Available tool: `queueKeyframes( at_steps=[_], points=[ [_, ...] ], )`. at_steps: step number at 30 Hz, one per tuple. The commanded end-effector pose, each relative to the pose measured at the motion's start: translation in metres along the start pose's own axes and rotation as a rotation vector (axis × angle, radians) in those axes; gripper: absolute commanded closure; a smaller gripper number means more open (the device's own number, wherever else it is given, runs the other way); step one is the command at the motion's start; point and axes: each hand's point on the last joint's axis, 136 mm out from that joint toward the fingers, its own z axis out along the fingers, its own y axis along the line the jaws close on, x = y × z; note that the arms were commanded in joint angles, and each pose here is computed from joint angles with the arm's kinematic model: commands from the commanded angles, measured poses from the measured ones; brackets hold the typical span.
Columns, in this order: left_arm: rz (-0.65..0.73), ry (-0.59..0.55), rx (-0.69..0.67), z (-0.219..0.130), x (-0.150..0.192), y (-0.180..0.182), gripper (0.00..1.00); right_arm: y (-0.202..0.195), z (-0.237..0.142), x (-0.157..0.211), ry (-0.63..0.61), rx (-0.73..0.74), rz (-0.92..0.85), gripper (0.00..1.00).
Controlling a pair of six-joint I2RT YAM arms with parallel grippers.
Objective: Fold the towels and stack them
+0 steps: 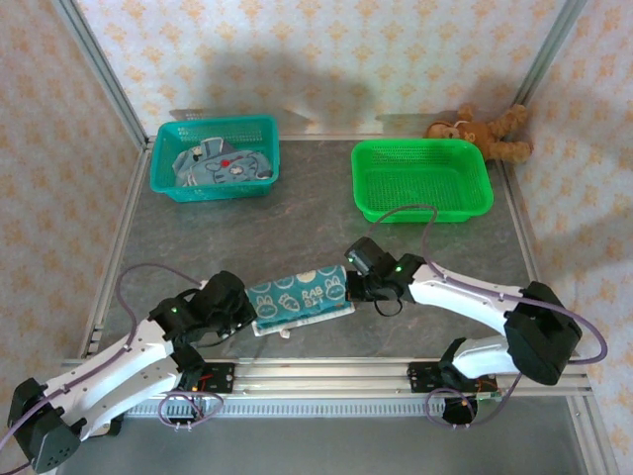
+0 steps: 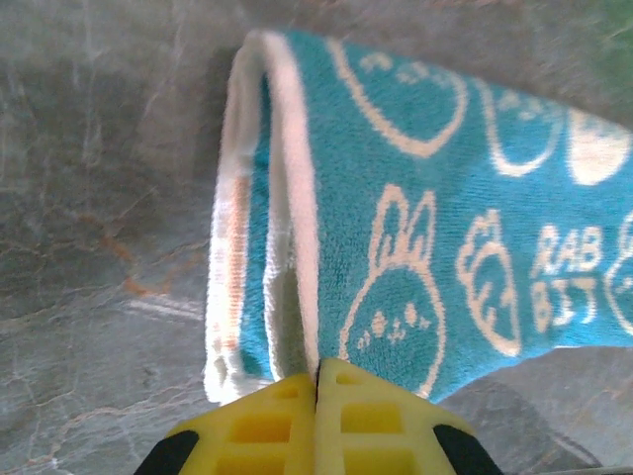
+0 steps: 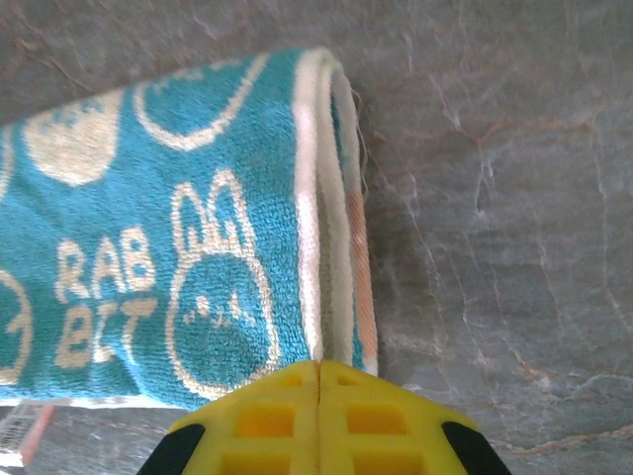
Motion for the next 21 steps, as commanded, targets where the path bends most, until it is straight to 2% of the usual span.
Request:
queueKeyframes(
  at_steps=[1, 10, 12, 13, 14, 16, 18, 21],
  points=[
    [-0.039, 0.049, -0.027, 0.013, 0.013, 0.012, 1.00, -0.006, 0.014, 0.014, 0.049, 0.011, 0.015, 1.00],
    [-0.031, 0.077, -0.106, 0.034, 0.023, 0.035, 1.00, -0.017, 0.034, 0.024, 0.091, 0.048, 0.010, 1.00],
    [-0.026, 0.078, -0.111, 0.036, 0.023, 0.035, 0.92, -0.017, 0.035, 0.024, 0.094, 0.049, 0.009, 1.00],
    [-0.023, 0.082, -0.114, 0.036, 0.023, 0.035, 0.85, -0.016, 0.034, 0.024, 0.091, 0.049, 0.006, 0.98],
    [-0.019, 0.080, -0.117, 0.036, 0.023, 0.034, 0.78, -0.016, 0.032, 0.022, 0.087, 0.050, 0.003, 0.94],
    [-0.003, 0.075, -0.128, 0.033, 0.021, 0.032, 0.70, -0.015, 0.026, 0.017, 0.064, 0.055, -0.006, 0.81],
    [0.021, 0.054, -0.142, 0.027, 0.016, 0.030, 0.61, -0.013, 0.018, 0.009, 0.033, 0.061, -0.021, 0.72],
    [0.054, 0.010, -0.167, 0.019, 0.006, 0.027, 0.54, -0.010, 0.007, -0.003, -0.023, 0.062, -0.043, 0.65]
  ],
)
